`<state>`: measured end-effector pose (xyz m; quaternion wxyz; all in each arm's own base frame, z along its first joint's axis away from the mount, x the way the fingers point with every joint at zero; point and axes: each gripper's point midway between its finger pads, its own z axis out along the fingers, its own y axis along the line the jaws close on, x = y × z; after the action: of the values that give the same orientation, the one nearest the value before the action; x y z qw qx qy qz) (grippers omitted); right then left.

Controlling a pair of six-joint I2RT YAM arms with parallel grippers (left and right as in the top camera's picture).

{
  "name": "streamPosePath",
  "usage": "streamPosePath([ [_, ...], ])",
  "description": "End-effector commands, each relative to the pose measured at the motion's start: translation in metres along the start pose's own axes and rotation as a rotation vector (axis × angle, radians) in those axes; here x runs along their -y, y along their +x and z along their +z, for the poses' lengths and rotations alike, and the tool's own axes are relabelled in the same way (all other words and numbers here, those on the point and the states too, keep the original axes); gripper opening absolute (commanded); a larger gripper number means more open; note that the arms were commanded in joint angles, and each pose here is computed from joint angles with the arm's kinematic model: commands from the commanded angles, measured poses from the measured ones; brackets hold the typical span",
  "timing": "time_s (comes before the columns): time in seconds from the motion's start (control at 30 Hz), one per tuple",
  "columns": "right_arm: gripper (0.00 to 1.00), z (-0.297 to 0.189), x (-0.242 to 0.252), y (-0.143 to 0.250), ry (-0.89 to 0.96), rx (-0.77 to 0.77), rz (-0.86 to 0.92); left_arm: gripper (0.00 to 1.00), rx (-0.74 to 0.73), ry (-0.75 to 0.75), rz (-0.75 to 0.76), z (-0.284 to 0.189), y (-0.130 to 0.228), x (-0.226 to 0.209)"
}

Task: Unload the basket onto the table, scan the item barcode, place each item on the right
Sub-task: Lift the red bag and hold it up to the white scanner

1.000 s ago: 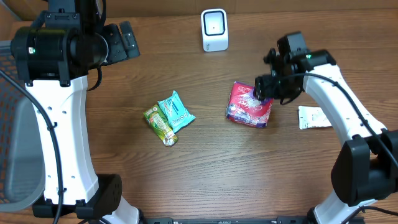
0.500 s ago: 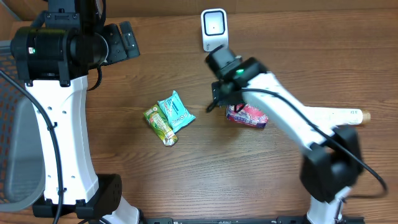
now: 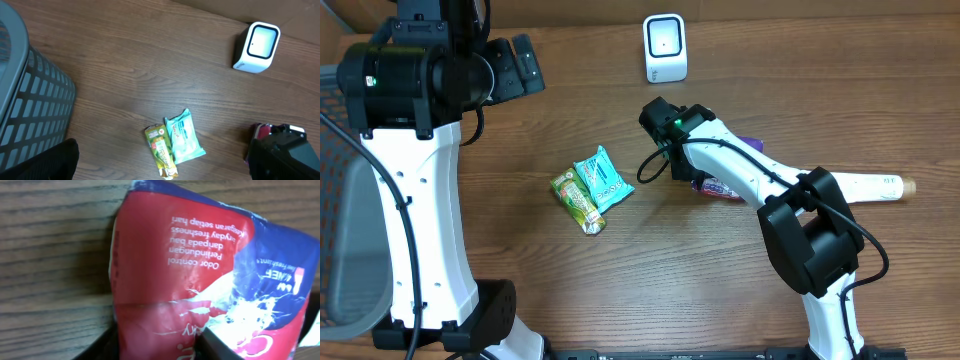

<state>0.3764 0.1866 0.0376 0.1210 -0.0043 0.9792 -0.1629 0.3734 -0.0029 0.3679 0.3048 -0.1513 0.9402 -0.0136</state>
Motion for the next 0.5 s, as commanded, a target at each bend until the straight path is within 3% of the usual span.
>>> streamPosePath([
  [0.0,0.13,-0.005,0.005,-0.002,0.018,0.013,0.011,0.99,-0.001,0.005,-0.010,0.000,0.000,0.001],
  [0.07,0.05,-0.005,0.005,-0.001,0.012,0.006,0.010,1.00,-0.001,0.005,-0.010,0.000,0.000,0.001],
  [0.2,0.04,-0.024,-0.004,-0.002,-0.082,-0.044,0.021,1.00,-0.001,0.005,-0.010,0.000,0.000,0.001],
  [0.47,0.04,-0.132,-0.011,-0.036,-0.635,-0.023,0.028,1.00,-0.001,0.005,-0.010,0.000,0.000,0.001],
])
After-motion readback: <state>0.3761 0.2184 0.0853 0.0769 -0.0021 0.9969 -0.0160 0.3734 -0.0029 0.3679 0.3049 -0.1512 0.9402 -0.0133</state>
